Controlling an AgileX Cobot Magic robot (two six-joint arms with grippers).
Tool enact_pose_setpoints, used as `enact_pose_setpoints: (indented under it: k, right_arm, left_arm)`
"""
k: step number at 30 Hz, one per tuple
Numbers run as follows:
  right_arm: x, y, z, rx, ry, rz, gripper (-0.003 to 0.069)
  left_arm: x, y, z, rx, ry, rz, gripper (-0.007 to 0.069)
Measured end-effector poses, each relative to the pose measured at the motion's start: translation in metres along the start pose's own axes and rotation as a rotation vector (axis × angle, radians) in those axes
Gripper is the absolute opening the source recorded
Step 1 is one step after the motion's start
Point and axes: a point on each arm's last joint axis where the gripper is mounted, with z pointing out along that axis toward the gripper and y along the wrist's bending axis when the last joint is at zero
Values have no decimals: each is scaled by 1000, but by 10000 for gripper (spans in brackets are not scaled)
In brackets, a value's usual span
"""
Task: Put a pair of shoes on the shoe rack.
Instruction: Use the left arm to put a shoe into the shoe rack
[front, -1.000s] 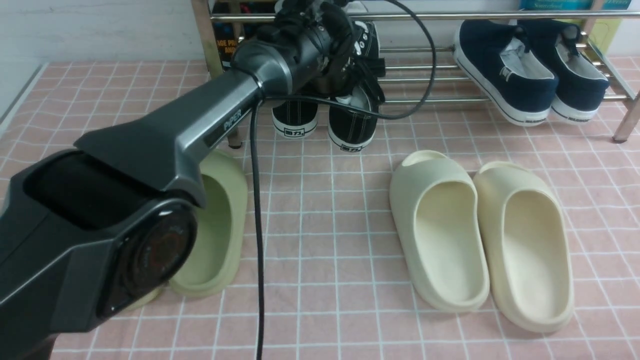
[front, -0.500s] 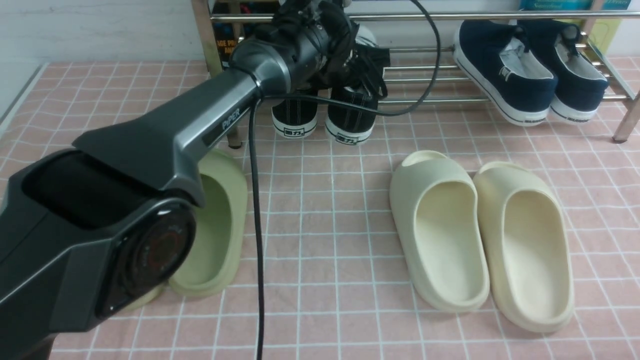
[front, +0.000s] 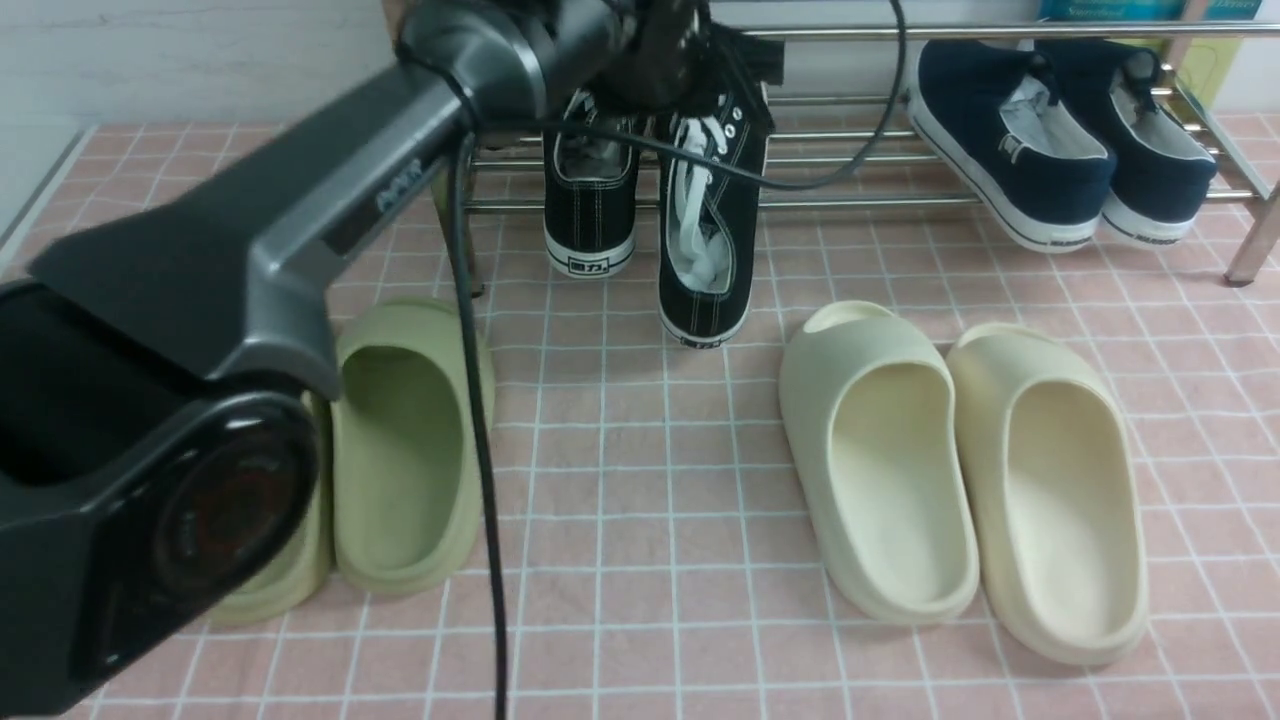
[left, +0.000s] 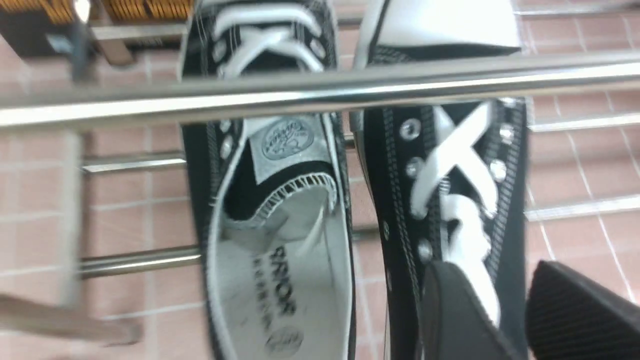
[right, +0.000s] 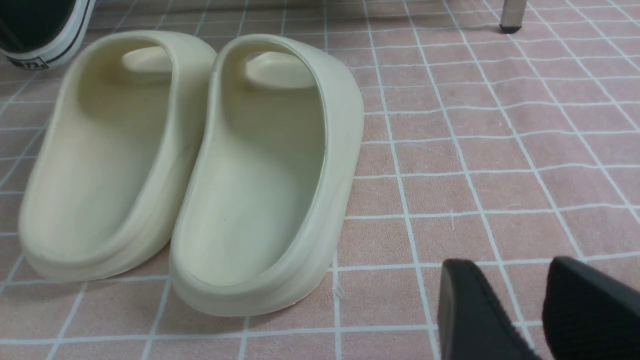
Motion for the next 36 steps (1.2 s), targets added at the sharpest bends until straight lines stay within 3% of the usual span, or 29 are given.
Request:
enact_pose_setpoints:
  k: [6, 10, 18, 26, 36]
  right_arm:
    - [0, 0, 0, 0, 0, 0, 239]
    - [0, 0, 0, 0, 0, 0, 239]
    - [0, 0, 0, 0, 0, 0, 239]
    - [0, 0, 0, 0, 0, 0, 239]
    - [0, 0, 0, 0, 0, 0, 239]
  left_arm:
    - [21, -21, -25, 41, 234, 172, 88]
    - [63, -44, 10, 88, 441, 305, 8]
    - [101, -46, 60, 13, 539, 361, 2]
    - [119, -49, 90, -11, 520, 341, 3]
    - [106, -50, 88, -115, 420, 221, 7]
